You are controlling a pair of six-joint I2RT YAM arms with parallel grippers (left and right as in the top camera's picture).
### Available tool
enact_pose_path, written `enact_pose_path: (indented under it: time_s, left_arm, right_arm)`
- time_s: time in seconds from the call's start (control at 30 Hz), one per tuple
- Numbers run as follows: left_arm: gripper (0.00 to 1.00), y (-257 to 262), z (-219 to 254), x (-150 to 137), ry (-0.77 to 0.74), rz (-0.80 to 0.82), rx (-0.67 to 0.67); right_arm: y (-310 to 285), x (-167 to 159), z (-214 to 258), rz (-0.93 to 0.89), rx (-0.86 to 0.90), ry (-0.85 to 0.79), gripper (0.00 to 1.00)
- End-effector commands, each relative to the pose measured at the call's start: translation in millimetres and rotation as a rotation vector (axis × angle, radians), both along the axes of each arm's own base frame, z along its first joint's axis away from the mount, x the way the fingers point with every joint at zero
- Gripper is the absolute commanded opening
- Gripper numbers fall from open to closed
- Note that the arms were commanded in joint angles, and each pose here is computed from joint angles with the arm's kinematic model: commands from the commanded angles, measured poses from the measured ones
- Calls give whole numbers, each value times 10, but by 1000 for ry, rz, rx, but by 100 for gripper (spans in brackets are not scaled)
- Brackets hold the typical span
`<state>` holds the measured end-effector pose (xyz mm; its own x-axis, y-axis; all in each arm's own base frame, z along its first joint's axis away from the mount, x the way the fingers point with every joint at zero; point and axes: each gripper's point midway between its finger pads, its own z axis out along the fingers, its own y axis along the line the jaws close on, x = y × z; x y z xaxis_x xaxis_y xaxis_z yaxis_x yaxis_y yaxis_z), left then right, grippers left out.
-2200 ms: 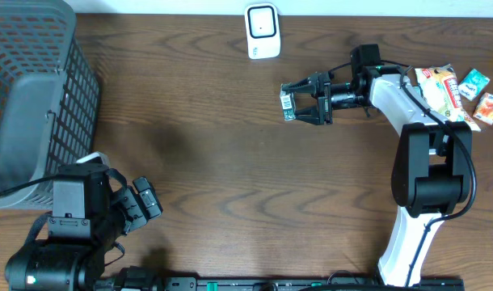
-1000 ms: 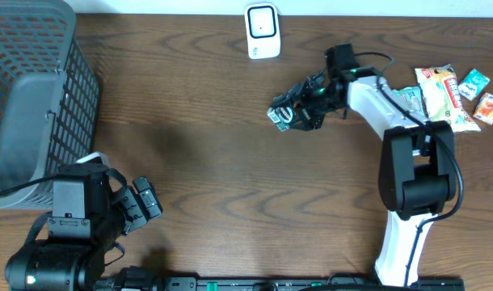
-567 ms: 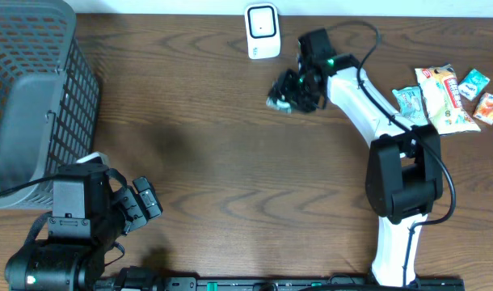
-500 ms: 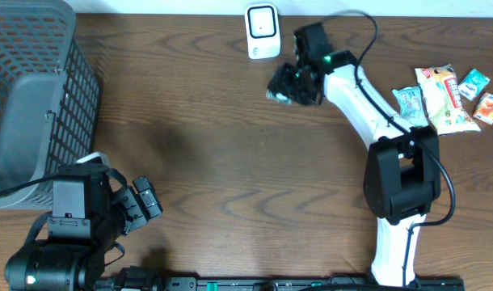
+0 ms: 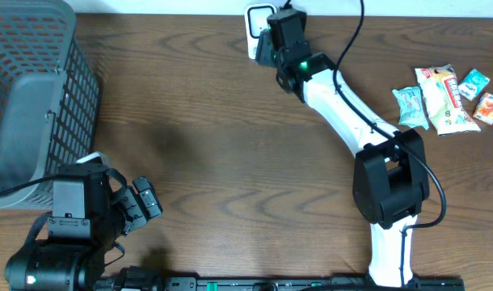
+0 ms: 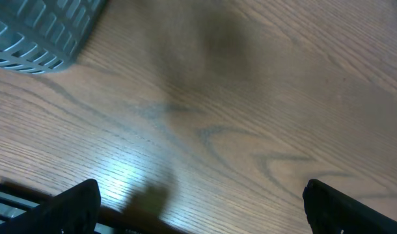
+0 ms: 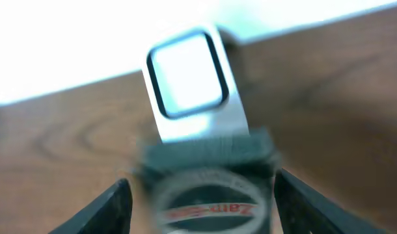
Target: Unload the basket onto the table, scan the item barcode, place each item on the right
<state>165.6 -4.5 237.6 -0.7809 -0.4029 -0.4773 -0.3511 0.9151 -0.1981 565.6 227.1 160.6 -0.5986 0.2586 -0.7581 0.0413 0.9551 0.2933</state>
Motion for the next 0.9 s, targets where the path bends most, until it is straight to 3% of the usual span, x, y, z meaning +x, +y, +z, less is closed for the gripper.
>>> enact_pose_path:
  time_s: [0.0, 0.13, 0.43, 0.6, 0.67, 0.87]
  left_arm:
    - [98, 6, -1, -4, 2, 6, 2]
    - [98, 6, -1, -4, 2, 6, 2]
    - [98, 6, -1, -4, 2, 6, 2]
    - [98, 6, -1, -4, 2, 6, 2]
    - [98, 6, -1, -4, 2, 6, 2]
    - [98, 6, -1, -4, 2, 6, 2]
  right_arm:
    - [-33, 128, 95, -20, -22, -67, 64]
    - [7, 224, 187, 13, -50, -136, 64]
    - [-72, 160, 20, 15, -85, -68, 69]
    - [-97, 145, -12, 13, -91, -52, 84]
    - [-102, 124, -42, 14, -97, -38, 96]
    - [-14, 40, -122, 51, -95, 2, 98]
